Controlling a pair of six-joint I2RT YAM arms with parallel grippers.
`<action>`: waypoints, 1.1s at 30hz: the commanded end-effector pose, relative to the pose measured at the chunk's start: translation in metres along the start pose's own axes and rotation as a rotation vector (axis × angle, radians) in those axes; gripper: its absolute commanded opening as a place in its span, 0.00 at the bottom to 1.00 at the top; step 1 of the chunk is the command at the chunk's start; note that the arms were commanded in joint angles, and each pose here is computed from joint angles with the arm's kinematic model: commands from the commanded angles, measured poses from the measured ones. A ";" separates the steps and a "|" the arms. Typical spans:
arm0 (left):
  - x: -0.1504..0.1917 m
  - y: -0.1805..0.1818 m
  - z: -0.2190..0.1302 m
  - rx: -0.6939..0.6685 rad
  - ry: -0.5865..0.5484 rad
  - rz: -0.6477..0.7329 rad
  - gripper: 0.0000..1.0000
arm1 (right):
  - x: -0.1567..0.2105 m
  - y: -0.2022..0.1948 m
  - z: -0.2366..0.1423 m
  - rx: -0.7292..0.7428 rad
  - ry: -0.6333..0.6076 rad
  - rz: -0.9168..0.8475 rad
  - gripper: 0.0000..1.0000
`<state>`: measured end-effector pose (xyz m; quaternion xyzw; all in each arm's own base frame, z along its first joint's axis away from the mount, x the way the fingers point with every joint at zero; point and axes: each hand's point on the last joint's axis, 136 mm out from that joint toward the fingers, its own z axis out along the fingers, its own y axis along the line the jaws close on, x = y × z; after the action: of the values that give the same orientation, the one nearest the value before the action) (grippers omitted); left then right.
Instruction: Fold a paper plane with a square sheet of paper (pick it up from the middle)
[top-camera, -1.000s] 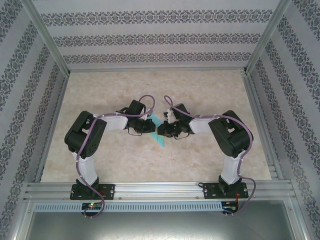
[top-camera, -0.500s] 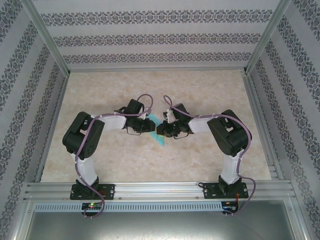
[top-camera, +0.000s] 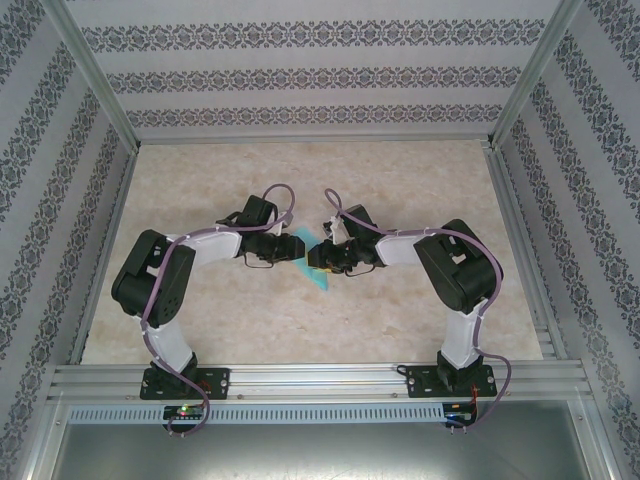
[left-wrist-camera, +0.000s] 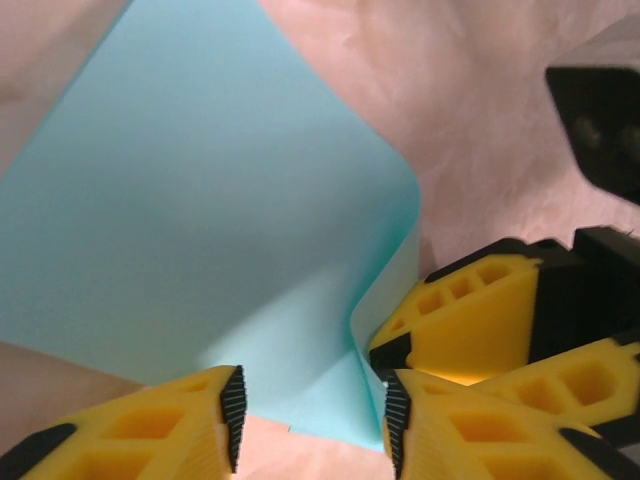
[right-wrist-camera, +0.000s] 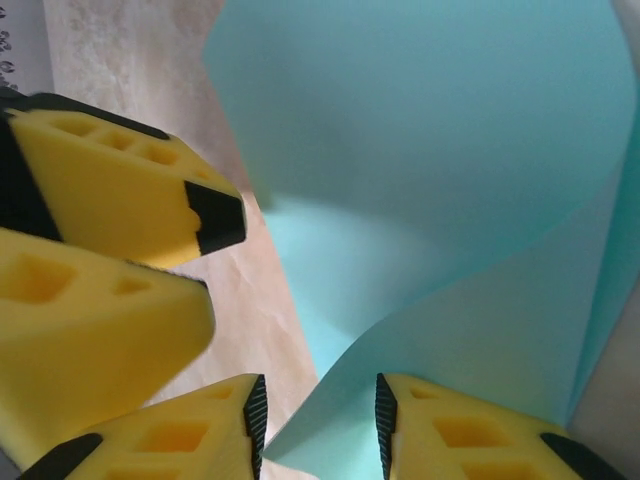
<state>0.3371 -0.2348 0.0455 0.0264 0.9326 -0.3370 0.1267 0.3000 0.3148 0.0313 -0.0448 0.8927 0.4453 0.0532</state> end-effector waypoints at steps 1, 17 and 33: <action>-0.007 -0.010 -0.014 0.028 -0.041 0.008 0.49 | 0.009 -0.016 0.008 0.057 0.018 0.001 0.38; 0.016 -0.013 -0.008 0.124 0.026 -0.108 0.50 | 0.010 -0.011 0.004 0.031 -0.006 -0.023 0.37; 0.007 -0.011 -0.004 0.106 -0.004 -0.099 0.40 | 0.010 -0.014 0.001 0.038 -0.029 -0.010 0.21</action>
<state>0.3164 -0.2393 0.0488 -0.0236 0.9120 -0.3985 0.0946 0.3004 0.3108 0.0258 -0.0452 0.8914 0.4446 0.0755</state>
